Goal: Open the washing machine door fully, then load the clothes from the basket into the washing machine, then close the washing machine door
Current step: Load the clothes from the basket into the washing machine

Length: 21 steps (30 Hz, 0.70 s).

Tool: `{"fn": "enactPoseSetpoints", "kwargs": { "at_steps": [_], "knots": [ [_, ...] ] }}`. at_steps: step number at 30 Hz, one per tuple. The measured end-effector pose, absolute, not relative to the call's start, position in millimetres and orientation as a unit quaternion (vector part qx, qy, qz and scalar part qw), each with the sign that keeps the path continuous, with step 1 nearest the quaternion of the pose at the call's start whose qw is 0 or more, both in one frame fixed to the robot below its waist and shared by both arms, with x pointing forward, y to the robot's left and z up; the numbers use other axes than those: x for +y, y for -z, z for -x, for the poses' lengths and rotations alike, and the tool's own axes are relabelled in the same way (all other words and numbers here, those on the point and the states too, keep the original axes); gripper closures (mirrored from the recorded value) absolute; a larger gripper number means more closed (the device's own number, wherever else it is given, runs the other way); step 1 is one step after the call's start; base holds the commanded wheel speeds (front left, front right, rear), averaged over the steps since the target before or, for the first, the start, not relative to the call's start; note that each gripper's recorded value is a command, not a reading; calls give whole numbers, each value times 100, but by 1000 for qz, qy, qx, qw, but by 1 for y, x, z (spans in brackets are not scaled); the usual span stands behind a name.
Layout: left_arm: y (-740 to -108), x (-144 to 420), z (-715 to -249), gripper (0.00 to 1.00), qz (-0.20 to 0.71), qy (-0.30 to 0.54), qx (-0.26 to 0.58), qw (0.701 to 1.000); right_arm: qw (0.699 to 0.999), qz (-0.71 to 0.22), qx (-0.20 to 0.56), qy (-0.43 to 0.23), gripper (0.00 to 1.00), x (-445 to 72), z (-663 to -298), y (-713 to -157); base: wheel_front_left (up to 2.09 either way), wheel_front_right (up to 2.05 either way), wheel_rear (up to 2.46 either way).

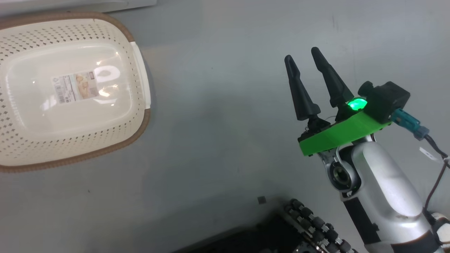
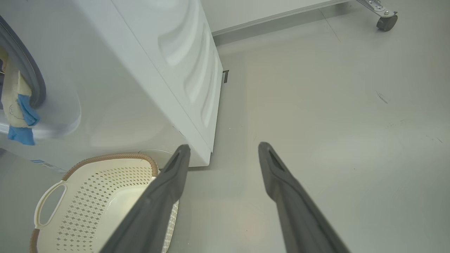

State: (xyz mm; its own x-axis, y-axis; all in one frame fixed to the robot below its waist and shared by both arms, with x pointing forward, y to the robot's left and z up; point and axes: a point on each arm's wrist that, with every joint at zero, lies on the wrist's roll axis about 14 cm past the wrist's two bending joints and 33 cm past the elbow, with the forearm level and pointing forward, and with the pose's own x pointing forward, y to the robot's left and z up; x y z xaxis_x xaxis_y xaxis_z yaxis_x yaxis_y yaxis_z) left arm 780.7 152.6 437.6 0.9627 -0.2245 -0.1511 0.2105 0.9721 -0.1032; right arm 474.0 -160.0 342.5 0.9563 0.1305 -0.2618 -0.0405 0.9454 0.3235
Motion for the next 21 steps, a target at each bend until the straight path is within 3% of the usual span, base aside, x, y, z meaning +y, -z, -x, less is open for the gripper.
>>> {"fn": "enactPoseSetpoints", "kwargs": {
  "at_steps": [8,21],
  "knots": [
    [-511,169,-827,100,65,70,-62,994,974,-165,152,-37,0,-165,-476,-331,0,0,0],
    [-417,155,-826,100,30,79,44,995,972,-166,165,-33,0,-167,-474,-319,0,0,0]
  ]
}}
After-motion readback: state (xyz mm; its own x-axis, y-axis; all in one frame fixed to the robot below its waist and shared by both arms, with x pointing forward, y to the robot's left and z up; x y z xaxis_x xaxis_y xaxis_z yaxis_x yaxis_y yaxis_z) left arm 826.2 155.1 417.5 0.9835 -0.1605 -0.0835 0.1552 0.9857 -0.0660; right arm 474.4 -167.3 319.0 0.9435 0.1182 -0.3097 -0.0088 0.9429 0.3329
